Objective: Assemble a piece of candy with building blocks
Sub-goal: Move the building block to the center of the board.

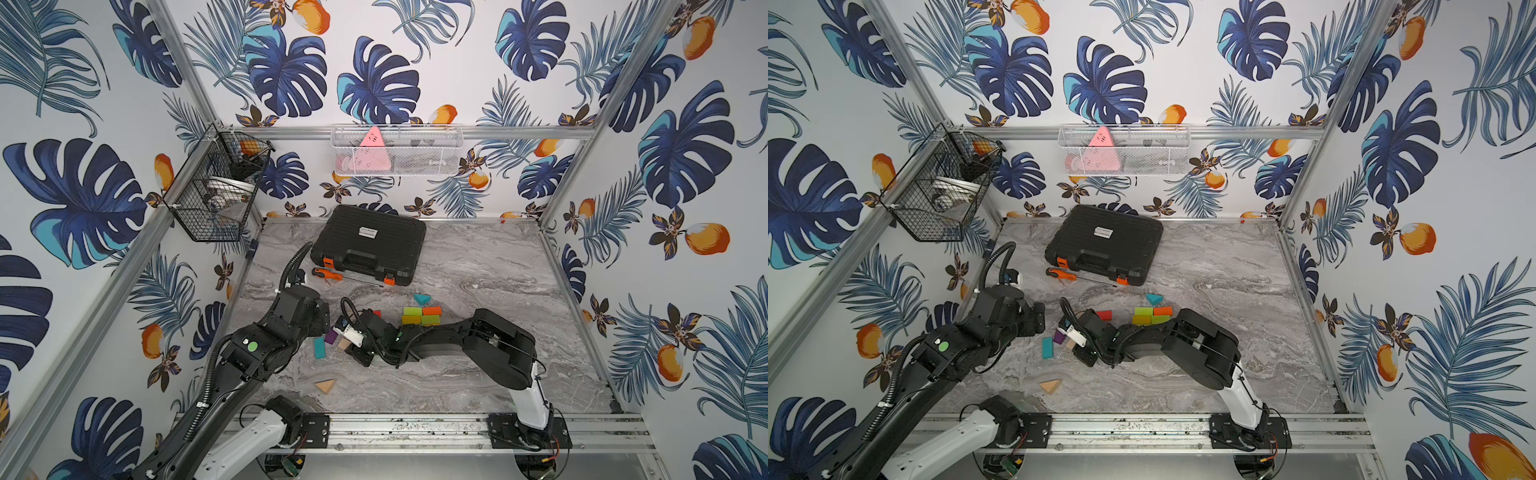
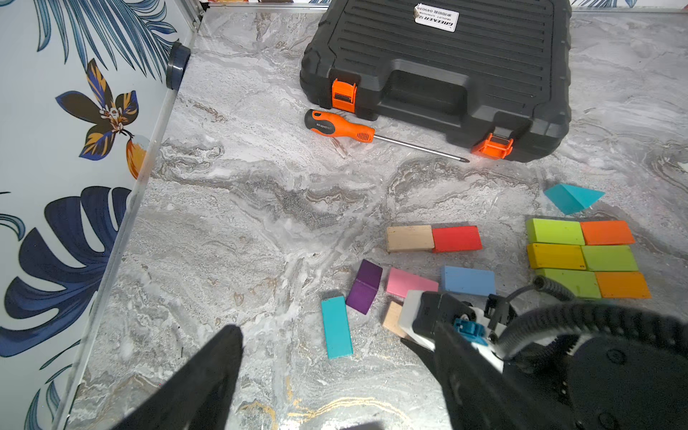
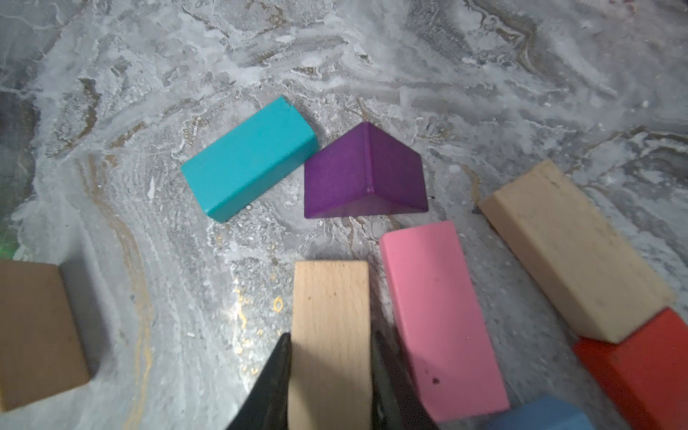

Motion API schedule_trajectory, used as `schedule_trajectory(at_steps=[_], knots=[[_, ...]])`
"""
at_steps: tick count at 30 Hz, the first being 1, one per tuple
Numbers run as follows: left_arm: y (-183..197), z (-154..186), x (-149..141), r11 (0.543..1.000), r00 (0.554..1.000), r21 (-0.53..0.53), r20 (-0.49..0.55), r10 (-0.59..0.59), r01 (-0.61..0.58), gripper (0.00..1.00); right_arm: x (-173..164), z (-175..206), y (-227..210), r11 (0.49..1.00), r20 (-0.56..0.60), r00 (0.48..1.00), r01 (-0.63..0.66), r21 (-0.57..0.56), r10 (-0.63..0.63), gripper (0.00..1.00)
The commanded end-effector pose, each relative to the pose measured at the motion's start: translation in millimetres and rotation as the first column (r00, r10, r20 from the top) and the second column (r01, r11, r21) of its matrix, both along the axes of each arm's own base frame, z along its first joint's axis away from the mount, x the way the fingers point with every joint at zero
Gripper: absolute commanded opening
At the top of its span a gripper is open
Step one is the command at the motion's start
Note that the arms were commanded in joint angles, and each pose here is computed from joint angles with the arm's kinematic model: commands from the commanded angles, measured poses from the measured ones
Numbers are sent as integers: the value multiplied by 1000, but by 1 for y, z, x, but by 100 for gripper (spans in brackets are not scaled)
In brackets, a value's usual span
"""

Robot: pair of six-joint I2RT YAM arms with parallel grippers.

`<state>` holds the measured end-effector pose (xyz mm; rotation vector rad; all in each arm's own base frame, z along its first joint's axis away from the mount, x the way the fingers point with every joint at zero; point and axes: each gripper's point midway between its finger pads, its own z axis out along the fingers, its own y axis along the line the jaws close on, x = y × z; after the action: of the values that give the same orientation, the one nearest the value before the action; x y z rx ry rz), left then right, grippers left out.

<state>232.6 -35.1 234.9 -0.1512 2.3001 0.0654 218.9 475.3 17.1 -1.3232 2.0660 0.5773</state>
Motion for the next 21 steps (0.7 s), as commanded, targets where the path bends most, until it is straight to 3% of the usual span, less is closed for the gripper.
schedule_trajectory(at_steps=[1,10,21], knots=[[-2,0,3,1000,1000,5,7,-10,10,85,-13,-23,-20,995,-60,998,-23,-102,16,22],[-2,-2,4,1000,1000,7,-1,-11,11,85,-11,-20,-19,996,-53,998,-19,-89,15,33],[-6,-15,9,999,998,27,-66,-15,17,86,-18,26,-18,998,-16,998,-54,29,54,43]])
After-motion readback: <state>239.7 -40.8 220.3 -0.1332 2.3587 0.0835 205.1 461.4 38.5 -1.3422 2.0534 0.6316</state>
